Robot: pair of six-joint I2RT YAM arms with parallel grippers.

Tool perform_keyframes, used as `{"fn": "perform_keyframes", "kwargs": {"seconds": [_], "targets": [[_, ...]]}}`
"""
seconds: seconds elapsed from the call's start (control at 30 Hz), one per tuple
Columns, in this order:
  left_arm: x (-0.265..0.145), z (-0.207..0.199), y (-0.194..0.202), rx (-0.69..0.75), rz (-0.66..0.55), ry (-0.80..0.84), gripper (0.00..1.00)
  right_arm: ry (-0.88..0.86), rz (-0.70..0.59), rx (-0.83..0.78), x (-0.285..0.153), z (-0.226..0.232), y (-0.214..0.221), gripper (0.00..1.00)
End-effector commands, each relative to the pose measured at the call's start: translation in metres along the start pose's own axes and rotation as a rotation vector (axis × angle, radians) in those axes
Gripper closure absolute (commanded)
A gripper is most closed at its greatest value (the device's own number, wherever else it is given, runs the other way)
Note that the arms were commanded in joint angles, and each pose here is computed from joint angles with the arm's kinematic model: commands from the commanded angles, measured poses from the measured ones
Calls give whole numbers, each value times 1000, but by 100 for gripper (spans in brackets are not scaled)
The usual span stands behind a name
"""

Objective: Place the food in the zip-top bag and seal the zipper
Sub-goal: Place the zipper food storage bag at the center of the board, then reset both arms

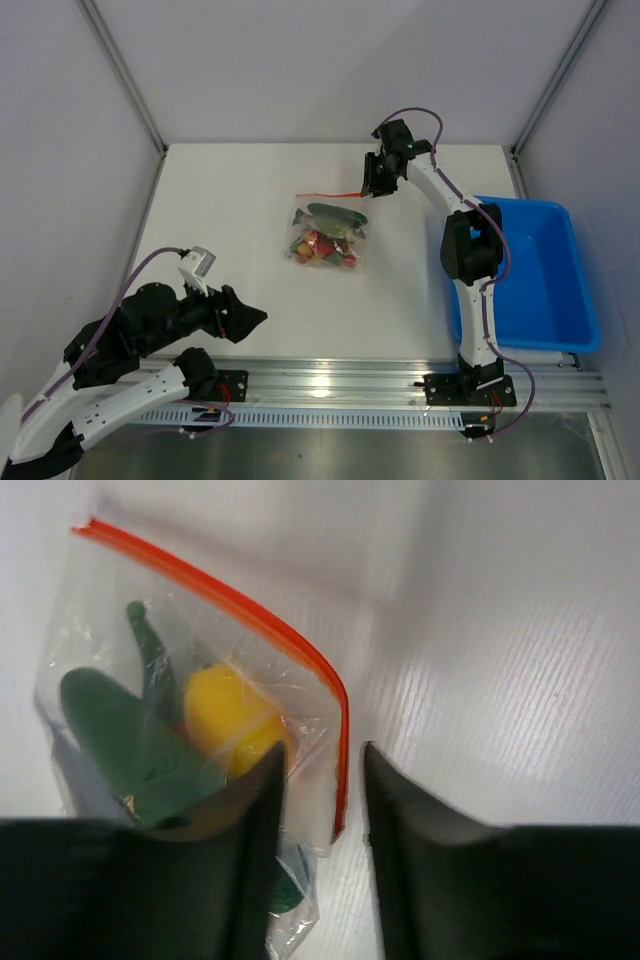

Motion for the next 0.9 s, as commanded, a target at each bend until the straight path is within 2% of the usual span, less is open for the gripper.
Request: {"fn": "perform_keyframes", "kwargs": {"seconds": [0.0,0.07,0.1,0.17,0.23,0.27,0.37,0.4,0.43,0.53,0.57,0.6,0.7,0.73,0.8,0.87], "targets": [[3,-6,2,-18,19,58,0,11,-26,-4,-12,5,-7,51],[7,-5,5,-18,27,62,0,44,-77,-23,-28,5,-12,43],[10,-7,5,-22,24,72,1,59,-91,-28,-35,6,-13,28],[16,-7,6,-25,31,76,0,83,-130,-47,-61,10,-12,10],[23,-10,6,-28,35,91,0,151,-139,-56,-76,9,-2,1],[25,-11,6,-28,38,94,1,152,-182,-79,-102,19,0,1],[35,-13,5,-26,44,92,1,246,-154,-108,-115,23,36,1],[37,-13,5,-26,46,90,0,278,-202,-97,-138,27,44,1],[42,-14,5,-26,47,89,1,310,-149,-96,-132,23,69,1],[49,-16,4,-21,52,88,1,327,-183,-83,-155,37,109,1],[53,-19,4,-24,69,110,1,359,-131,-89,-149,33,136,1],[55,-20,5,-25,73,113,0,336,-165,-70,-161,44,150,1],[67,-22,8,-45,79,132,0,332,-124,-17,-163,45,193,0],[71,-21,11,-56,85,137,0,315,-166,1,-177,45,200,0],[82,-23,13,-67,91,157,0,290,-166,15,-178,42,224,1],[88,-26,14,-77,106,175,1,204,-243,43,-192,42,230,0]]}}
Point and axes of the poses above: each gripper's point midway between its finger pads, its own x axis out along the fingers, its own z axis along the line the jaws close on, y = z × x, the point moved 9 cm from there along -x, back along the fingers, and after that the axes turned 6 degrees about -x, right-handed, at the moved point
